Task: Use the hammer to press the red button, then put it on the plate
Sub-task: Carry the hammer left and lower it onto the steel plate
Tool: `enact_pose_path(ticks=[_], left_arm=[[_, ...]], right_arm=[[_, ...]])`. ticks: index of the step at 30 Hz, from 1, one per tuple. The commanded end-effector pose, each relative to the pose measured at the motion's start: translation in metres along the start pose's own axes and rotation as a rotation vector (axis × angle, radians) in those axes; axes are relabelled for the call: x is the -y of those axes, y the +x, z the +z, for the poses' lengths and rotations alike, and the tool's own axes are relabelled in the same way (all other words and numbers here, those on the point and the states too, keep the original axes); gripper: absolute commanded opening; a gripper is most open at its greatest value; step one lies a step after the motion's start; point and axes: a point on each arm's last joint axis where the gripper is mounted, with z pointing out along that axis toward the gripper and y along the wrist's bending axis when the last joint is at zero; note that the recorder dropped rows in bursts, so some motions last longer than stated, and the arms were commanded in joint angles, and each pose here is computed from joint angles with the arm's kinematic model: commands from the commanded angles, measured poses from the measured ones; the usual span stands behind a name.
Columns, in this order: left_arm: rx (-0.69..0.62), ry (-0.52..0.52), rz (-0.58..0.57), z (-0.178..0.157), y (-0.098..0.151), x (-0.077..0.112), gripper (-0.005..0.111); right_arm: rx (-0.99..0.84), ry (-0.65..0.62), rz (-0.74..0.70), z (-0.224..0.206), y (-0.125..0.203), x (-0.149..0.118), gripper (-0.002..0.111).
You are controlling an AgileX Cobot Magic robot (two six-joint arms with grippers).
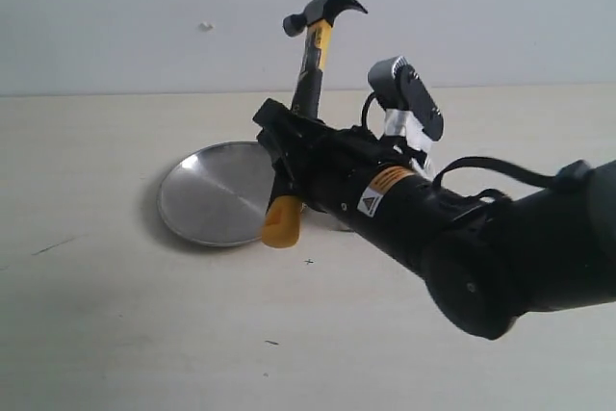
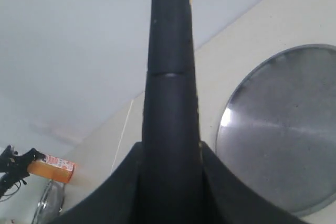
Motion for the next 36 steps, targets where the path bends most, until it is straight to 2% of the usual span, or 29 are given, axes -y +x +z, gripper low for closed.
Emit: enact_pose_path(ticks=[1,7,14,21,27,36], left_arm=[[0.007,-0.005,0.006,-0.001,0.000,0.000,0.000],[0.007,-0.005,0.006,-0.001,0.000,0.000,0.000],[0.007,-0.005,0.006,-0.001,0.000,0.000,0.000],[0.007,-0.005,0.006,-0.001,0.000,0.000,0.000],[0.007,-0.005,0.006,-0.001,0.000,0.000,0.000],[0.007,-0.005,0.006,-0.001,0.000,0.000,0.000]], right_arm=[[0.043,-0.119,0.031,0.024,0.007,0.000,0.000],[-0.011,-0.189,0.086,0.062,0.024,0.004,0.000],[-0.044,-0.193,0.154,0.095,0.041,0.018,0.000],[-0.114,-0.105,0.165,0.114,0.053,0.029,0.000],[-0.185,-0.066,0.138,0.129,0.058,0.024,0.000],[-0.249,0.061,0.112,0.133,0.061,0.028,0.000]])
